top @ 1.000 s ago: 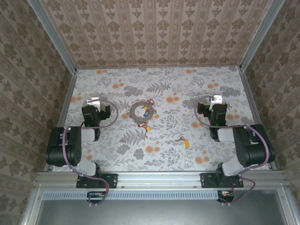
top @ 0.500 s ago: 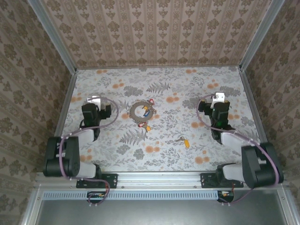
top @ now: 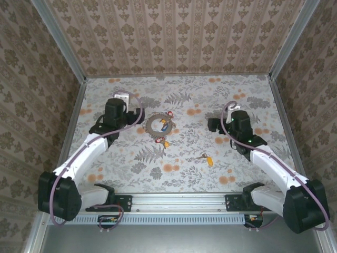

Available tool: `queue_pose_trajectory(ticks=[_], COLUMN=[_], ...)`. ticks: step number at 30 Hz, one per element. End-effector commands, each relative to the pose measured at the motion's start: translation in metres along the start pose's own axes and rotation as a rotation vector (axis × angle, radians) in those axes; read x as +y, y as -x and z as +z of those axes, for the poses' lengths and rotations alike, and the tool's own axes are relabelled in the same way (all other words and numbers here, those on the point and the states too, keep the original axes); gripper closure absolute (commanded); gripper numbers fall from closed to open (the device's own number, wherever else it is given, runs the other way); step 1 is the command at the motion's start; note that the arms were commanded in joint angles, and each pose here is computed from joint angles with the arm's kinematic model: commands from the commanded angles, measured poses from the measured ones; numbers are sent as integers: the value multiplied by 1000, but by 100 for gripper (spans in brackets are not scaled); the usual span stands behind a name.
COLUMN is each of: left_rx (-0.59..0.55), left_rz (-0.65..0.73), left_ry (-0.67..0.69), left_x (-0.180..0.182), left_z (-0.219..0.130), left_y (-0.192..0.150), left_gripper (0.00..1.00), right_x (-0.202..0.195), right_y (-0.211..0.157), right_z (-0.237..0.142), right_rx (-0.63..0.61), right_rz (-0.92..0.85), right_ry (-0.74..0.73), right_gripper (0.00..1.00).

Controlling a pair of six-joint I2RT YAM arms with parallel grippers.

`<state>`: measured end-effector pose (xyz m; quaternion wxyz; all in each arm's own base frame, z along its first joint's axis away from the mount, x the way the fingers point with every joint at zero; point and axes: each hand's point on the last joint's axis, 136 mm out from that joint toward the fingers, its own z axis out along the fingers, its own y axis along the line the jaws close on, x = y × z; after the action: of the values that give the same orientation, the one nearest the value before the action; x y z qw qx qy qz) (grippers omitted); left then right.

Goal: Put the keys on the keyring

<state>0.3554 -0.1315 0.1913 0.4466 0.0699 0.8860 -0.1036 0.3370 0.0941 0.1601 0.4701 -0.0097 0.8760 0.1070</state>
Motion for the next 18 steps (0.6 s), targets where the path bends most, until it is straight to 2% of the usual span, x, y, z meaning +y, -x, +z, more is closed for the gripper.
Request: queue_pose_trajectory(ticks=[1, 4, 6, 10, 14, 18], left_rx=[226, 258, 280, 343, 425, 415], left_rz=[-82, -64, -4, 103, 170, 111], left_ry=[-120, -164, -202, -208, -159, -194], left_x=[-27, -45, -68, -90, -90, -87], left_z=[-2, -1, 0, 19, 38, 42], left_y=[-47, -47, -49, -56, -68, -66], left_gripper=[0, 0, 2, 16, 28, 30], right_x=[34, 46, 48, 49, 54, 65], right_y=[-15, -27, -37, -44, -39, -30], right_z=[-10, -8, -5, 0, 6, 22], right_rx=[92, 131, 144, 163, 175, 201], right_rz=[-27, -21, -23, -26, -60, -130], right_ry=[136, 200, 224, 239, 270, 283], right_gripper=[0, 0, 0, 0, 1, 8])
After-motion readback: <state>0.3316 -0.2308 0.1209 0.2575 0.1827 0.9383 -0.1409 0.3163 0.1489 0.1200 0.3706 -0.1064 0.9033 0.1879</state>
